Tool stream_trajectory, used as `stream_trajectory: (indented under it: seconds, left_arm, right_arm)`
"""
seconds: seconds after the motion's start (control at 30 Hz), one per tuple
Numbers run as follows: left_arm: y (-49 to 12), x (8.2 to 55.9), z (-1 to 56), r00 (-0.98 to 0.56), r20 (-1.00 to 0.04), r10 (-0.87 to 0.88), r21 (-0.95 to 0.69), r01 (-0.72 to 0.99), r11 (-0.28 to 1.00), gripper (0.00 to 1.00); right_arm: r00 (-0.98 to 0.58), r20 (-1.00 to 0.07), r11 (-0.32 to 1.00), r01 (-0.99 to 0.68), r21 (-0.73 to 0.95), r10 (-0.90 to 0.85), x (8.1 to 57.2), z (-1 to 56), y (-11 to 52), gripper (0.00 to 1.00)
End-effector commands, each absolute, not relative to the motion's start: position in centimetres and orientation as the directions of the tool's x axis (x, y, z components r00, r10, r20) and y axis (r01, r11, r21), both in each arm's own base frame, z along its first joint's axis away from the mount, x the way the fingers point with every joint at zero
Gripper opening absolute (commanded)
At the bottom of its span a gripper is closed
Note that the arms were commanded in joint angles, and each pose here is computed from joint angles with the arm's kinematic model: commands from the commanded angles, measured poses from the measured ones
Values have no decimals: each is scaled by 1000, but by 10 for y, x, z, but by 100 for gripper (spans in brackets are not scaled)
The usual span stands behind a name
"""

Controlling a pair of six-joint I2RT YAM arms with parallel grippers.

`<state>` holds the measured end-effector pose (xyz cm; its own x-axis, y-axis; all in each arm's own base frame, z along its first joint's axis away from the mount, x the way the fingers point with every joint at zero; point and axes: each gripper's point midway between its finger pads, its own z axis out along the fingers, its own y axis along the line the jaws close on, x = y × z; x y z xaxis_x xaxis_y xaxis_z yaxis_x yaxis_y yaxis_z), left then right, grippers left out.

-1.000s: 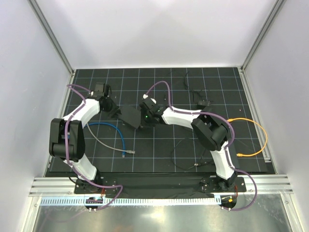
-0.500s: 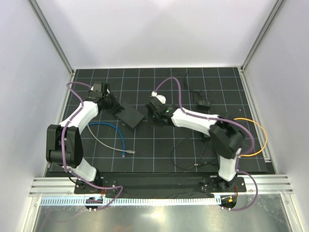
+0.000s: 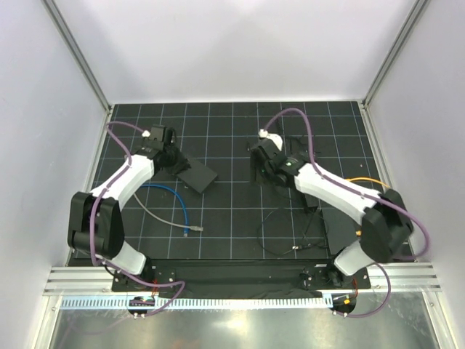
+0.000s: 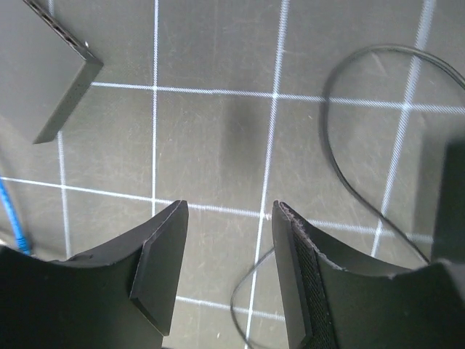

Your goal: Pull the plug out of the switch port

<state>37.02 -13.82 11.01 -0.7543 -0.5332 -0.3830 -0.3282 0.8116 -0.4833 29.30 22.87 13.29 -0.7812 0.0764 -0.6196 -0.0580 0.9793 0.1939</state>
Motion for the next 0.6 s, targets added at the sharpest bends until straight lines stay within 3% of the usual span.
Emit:
stream_trajectory:
  seconds: [0.0,0.23,0.43,0.57]
  left_arm:
    - [-101,369,132,-592,-473,-653,-443,-481,757,19]
    - [-67,356,128,-460,-497,-735,-362,-660,658,9]
    - [-66,350,93,-543,-429,-722,-196,-724,661,0]
    - [-67,358,78,-539,-424,-728,-181,-737,652,0]
  right_arm:
    - [-757,-653,955,-207,213,-18,323,140,269,56]
    - [-756,-648,953,-257,160,-95,387,132,312,39]
    - [-780,-614,929,-306,207,-120,421,116,347,19]
    - [-781,-613,910,-335,243,-124,432,112,367,17]
